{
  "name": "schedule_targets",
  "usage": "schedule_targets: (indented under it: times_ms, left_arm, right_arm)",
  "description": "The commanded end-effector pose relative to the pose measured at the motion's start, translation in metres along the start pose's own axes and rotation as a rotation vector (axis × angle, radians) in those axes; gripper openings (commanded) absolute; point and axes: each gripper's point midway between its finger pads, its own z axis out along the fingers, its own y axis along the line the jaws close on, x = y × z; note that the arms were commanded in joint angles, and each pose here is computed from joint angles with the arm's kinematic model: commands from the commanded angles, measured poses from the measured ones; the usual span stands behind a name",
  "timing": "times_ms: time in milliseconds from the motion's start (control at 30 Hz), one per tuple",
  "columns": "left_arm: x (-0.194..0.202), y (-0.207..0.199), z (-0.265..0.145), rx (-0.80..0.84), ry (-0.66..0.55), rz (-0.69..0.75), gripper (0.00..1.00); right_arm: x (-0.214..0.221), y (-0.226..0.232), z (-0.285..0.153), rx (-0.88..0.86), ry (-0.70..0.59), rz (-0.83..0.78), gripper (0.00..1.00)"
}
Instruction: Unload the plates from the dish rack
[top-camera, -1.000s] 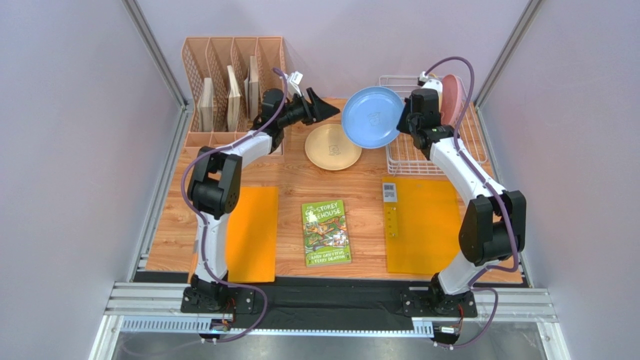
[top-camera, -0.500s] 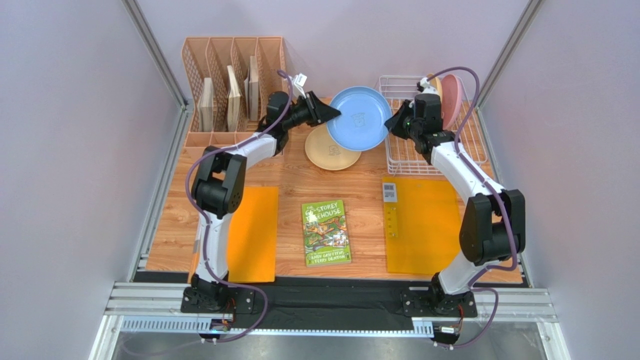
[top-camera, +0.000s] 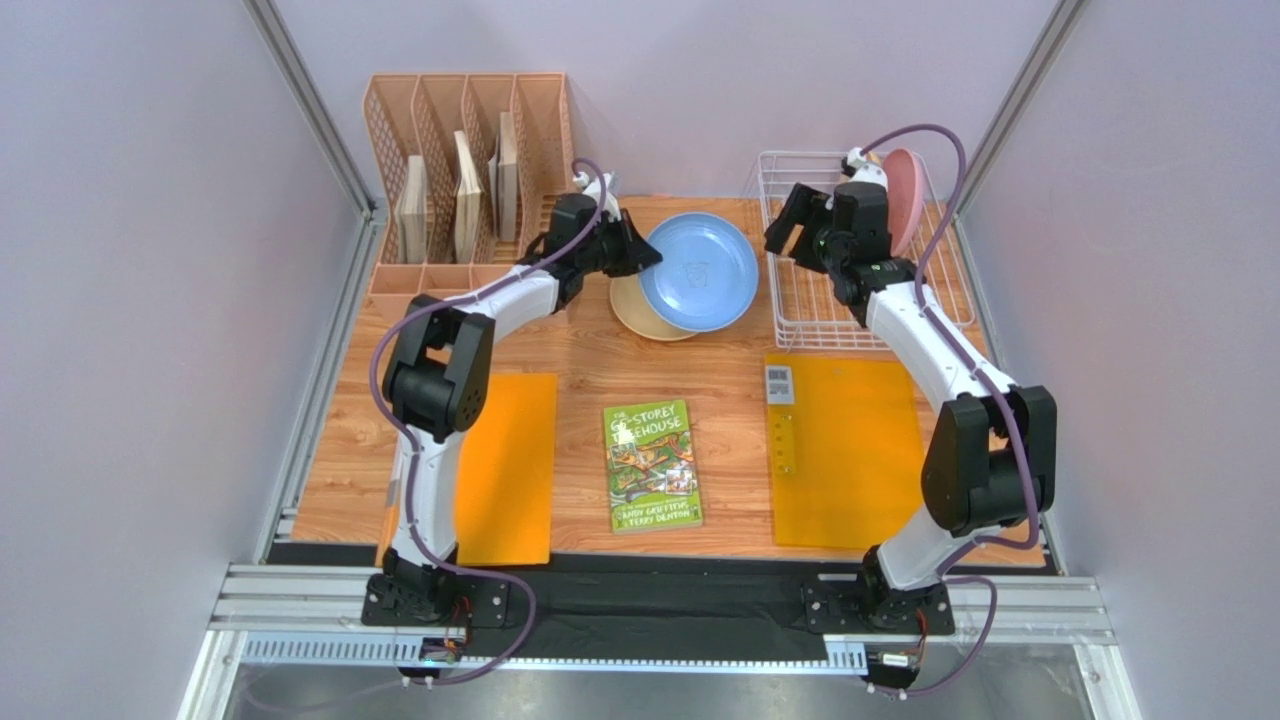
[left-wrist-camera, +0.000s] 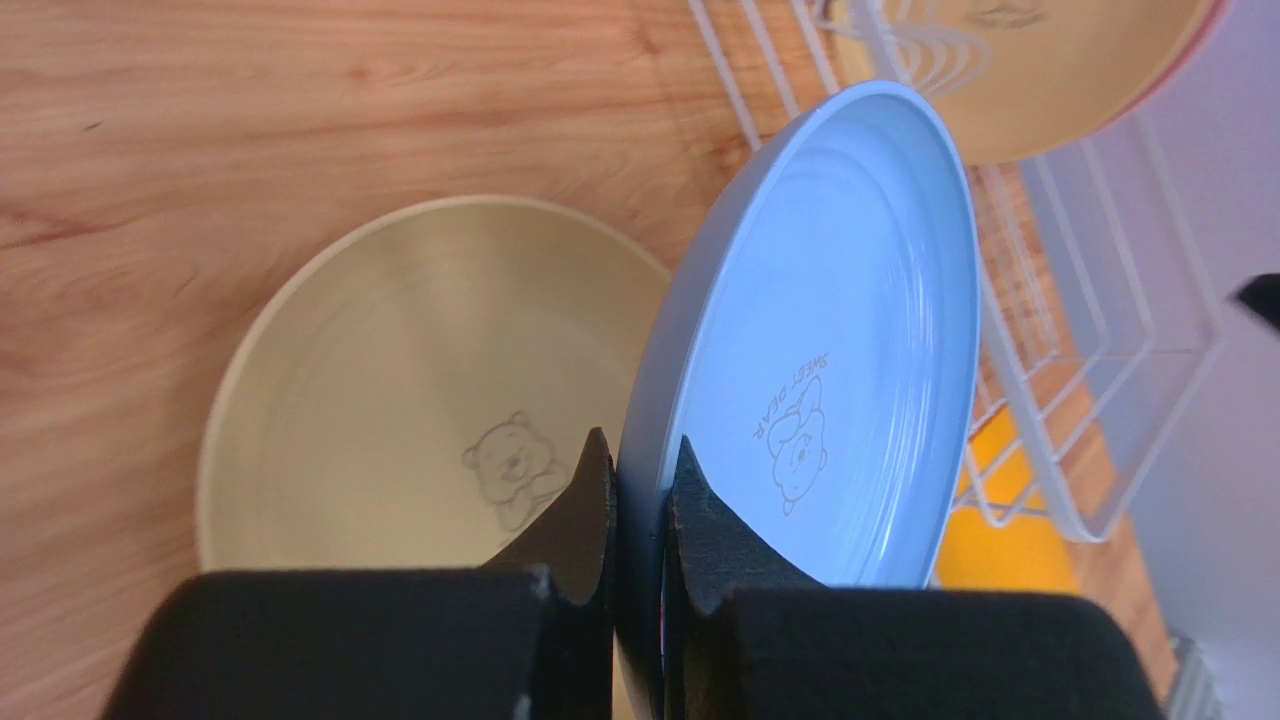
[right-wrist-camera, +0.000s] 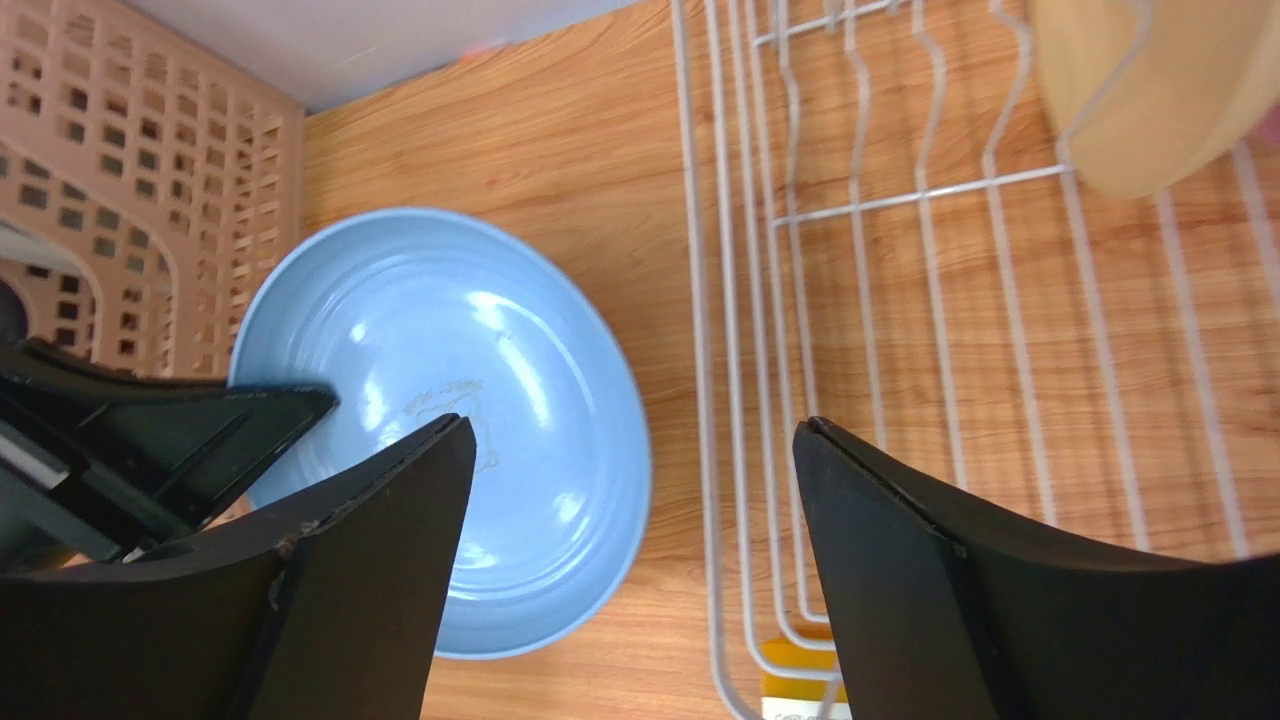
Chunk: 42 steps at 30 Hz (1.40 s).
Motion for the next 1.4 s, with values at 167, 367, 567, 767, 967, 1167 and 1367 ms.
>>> schedule_targets:
  times_ms: [167,367,567,767,967,1167,1367]
  left_arm:
    - [-0.020,0.017,-0.021,-0.161,-0.038,0.065,0.00]
    - [-0.022,0.038,-0.023,-0.203,-0.060,0.008,0.00]
    - [-0.013,0.053,-0.024,-0.229,-0.048,-0.014,0.00]
    - [-0.003,0.061,-0.021,-0.242,-0.026,-0.029,0.18]
    - [0.002,0.063,-0.016,-0.228,-0.003,-0.037,0.46]
    - [-0.002,0.064,-0.027,-0.275,0.010,-0.001,0.63]
    - [-0.010,0.075,-0.042,-0.400,0.040,0.073,0.70]
  right_arm:
    - [-0.088,-0.032,-0.036,0.166,-0.221,-0.076,0.84]
    - [-0.082,-0.033,-0.030,0.149,-0.196,-0.054,0.84]
    - [-0.076,-0.036,-0.024,0.154,-0.180,-0.061,0.83]
    - [-0.096,-0.042,-0.021,0.214,-0.212,-0.116,0.83]
    - [-0.117,-0.083,-0.009,0.472,-0.234,-0.236,0.84]
    - [-0.125,-0.103,0.005,0.585,-0.231,-0.315,0.84]
    - [-0.135,-0.115,0.027,0.662,-0.214,-0.399,0.82]
